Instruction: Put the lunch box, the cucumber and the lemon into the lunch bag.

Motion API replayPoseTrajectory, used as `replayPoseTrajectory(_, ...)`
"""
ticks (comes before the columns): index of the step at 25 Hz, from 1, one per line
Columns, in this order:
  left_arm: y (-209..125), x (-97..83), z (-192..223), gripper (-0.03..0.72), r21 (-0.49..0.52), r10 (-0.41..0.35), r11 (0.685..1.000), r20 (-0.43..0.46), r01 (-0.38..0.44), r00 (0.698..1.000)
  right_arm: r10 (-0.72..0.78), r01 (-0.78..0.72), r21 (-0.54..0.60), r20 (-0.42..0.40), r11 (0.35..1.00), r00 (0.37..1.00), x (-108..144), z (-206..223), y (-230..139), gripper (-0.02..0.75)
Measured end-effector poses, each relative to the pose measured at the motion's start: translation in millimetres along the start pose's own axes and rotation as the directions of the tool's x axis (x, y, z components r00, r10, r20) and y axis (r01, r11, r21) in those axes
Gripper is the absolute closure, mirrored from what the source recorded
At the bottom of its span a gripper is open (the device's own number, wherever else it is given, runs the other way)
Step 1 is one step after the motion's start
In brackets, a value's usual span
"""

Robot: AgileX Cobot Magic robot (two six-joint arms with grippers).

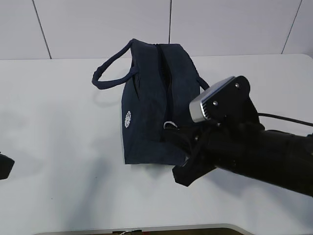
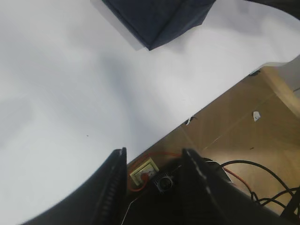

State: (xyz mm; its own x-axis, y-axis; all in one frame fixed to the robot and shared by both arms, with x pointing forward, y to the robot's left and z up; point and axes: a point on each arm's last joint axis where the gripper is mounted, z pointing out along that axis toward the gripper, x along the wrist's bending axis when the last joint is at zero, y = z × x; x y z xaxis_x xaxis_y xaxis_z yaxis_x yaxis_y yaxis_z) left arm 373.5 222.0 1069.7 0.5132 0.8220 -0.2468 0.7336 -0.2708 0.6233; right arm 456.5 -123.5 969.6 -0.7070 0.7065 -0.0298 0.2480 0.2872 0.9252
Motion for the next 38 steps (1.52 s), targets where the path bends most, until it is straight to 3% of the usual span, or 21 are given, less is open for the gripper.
replayPoseTrajectory(8,12,4.1,37,0.387,0.045,0.072,0.996,0.003,-0.072,0.997,-0.038,0.037,0.037,0.025,0.999,0.999,-5,5,24,0.733)
replayPoseTrajectory(20,23,-15.6,117,0.386,0.036,0.192,0.981,0.010,-0.193,0.981,-0.061,0.058,0.054,0.049,0.997,0.997,-10,5,46,0.733)
replayPoseTrajectory(32,30,-31.6,153,0.385,-0.102,0.250,0.962,-0.039,-0.253,0.967,-0.056,0.048,0.079,0.095,0.996,0.994,-16,-1,71,0.733)
replayPoseTrajectory(38,33,-37.2,157,0.305,-0.154,0.249,0.955,-0.049,-0.254,0.967,-0.050,0.035,0.119,0.125,0.992,0.991,-20,-2,83,0.733)
